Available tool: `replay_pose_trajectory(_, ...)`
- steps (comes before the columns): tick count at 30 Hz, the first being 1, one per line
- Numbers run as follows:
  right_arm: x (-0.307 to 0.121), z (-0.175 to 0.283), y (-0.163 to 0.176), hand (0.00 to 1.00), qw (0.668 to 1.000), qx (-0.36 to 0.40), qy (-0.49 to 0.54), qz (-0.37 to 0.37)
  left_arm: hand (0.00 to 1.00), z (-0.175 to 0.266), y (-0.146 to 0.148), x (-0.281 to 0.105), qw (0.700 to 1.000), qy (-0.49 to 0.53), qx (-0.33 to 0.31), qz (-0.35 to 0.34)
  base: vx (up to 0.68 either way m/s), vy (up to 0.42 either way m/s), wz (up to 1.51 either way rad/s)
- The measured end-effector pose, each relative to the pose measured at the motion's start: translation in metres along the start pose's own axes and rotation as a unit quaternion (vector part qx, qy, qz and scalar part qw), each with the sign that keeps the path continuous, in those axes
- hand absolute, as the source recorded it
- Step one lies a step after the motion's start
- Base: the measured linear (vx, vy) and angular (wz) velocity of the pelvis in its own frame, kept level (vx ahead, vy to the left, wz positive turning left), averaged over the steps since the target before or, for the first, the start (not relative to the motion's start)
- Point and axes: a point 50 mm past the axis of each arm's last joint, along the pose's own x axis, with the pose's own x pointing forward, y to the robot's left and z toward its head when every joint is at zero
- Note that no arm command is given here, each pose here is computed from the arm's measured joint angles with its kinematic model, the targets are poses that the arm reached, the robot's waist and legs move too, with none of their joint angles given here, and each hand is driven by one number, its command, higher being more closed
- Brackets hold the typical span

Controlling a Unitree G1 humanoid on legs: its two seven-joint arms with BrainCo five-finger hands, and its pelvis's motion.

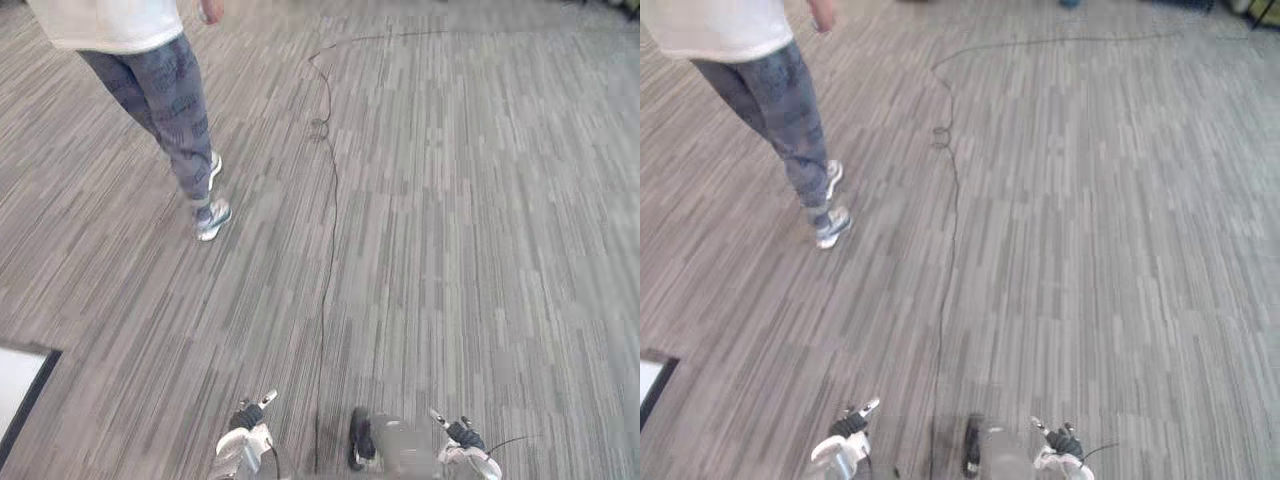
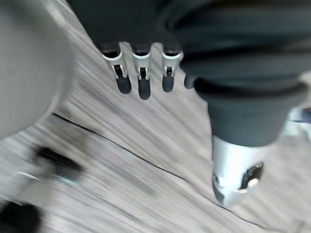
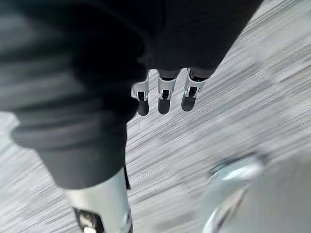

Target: Pick up cushions and gather them together orderly.

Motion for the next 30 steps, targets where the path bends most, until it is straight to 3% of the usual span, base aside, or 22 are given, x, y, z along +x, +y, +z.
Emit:
replay_pose_trajectory(6, 0.0, -0.001, 0.009, 0.0, 1.0, -0.012, 0.001, 0.015, 0.0, 0.011, 0.0, 0.0, 0.999, -0.032, -0.005, -0.003, 0.67, 0.227, -0.78)
replay_pose_trajectory(11, -0.007, -0.023, 0.015, 0.0, 0.999, -0.006, 0.032, 0.023, 0.0, 0.01, 0.02, 0.0, 0.999, -0.023, 0.02, 0.018, 0.7, 0.372, -0.56)
replay_pose_trajectory(18, -0.005, 0.0, 0.021, 0.0, 0.998, -0.039, -0.02, 0.048, 0.0, -0.015, 0.022, -0.002, 0.999, 0.036, 0.024, 0.023, 0.57, 0.186, -0.86)
replay_pose_trajectory(25, -0.002, 0.009, 0.001, 0.0, 0.999, -0.031, -0.026, 0.019, 0.0, -0.026, -0.004, -0.003, 0.997, 0.063, 0.034, -0.011, 0.63, -0.053, -0.25)
replay_pose_trajectory(30, 0.001, 0.017, 0.016, 0.0, 0.997, -0.051, -0.034, 0.039, 0.0, -0.015, -0.005, -0.001, 0.999, 0.041, 0.009, -0.006, 0.65, -0.111, -0.93)
